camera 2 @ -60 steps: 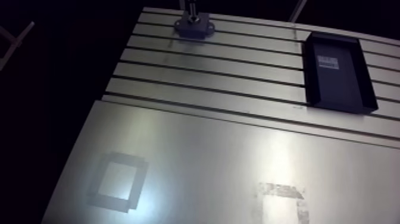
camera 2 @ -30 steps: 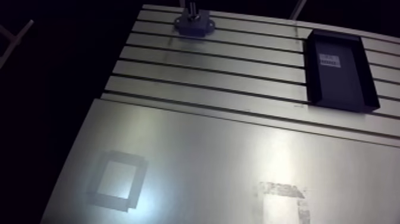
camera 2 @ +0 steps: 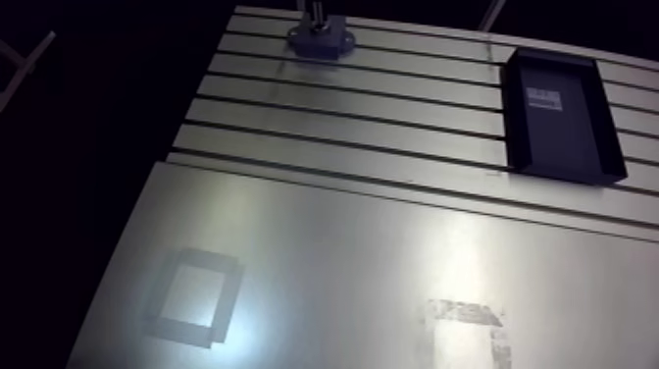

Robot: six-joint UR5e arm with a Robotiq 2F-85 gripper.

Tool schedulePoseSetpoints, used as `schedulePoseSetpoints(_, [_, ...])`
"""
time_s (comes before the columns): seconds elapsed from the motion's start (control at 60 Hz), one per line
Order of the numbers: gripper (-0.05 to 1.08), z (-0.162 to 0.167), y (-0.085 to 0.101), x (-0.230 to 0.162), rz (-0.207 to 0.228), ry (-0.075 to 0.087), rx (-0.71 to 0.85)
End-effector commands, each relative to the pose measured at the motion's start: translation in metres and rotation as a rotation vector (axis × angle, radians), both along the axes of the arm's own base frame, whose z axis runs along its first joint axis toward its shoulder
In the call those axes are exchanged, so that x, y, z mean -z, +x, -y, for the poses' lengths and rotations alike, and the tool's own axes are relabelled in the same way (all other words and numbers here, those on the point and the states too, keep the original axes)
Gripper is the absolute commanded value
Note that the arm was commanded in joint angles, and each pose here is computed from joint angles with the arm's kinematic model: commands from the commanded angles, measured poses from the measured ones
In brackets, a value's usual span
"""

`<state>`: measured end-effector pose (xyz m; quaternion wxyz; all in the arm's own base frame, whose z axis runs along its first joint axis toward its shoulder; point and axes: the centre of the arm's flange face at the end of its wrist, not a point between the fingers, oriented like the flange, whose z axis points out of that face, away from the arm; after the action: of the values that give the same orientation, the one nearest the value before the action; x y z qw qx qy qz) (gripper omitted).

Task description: Pick up the bearing and press it into the housing until flush.

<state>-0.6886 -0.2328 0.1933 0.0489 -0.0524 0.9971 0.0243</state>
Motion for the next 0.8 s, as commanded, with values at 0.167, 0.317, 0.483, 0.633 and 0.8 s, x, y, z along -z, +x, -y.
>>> schedulePoseSetpoints(0.167, [0.97, -0.0011, 0.0001, 0.0007, 0.001, 0.002, -0.001])
schedulePoseSetpoints(0.317, [0.97, -0.0012, 0.0005, 0.0014, 0.003, 0.002, -0.001])
schedulePoseSetpoints(0.483, [0.97, -0.0011, 0.0010, 0.0020, 0.005, 0.001, -0.001])
schedulePoseSetpoints(0.633, [0.97, -0.0012, 0.0014, 0.0026, 0.006, 0.001, -0.001])
schedulePoseSetpoints(0.8, [0.97, -0.0013, 0.0014, 0.0038, 0.007, 0.002, -0.001])
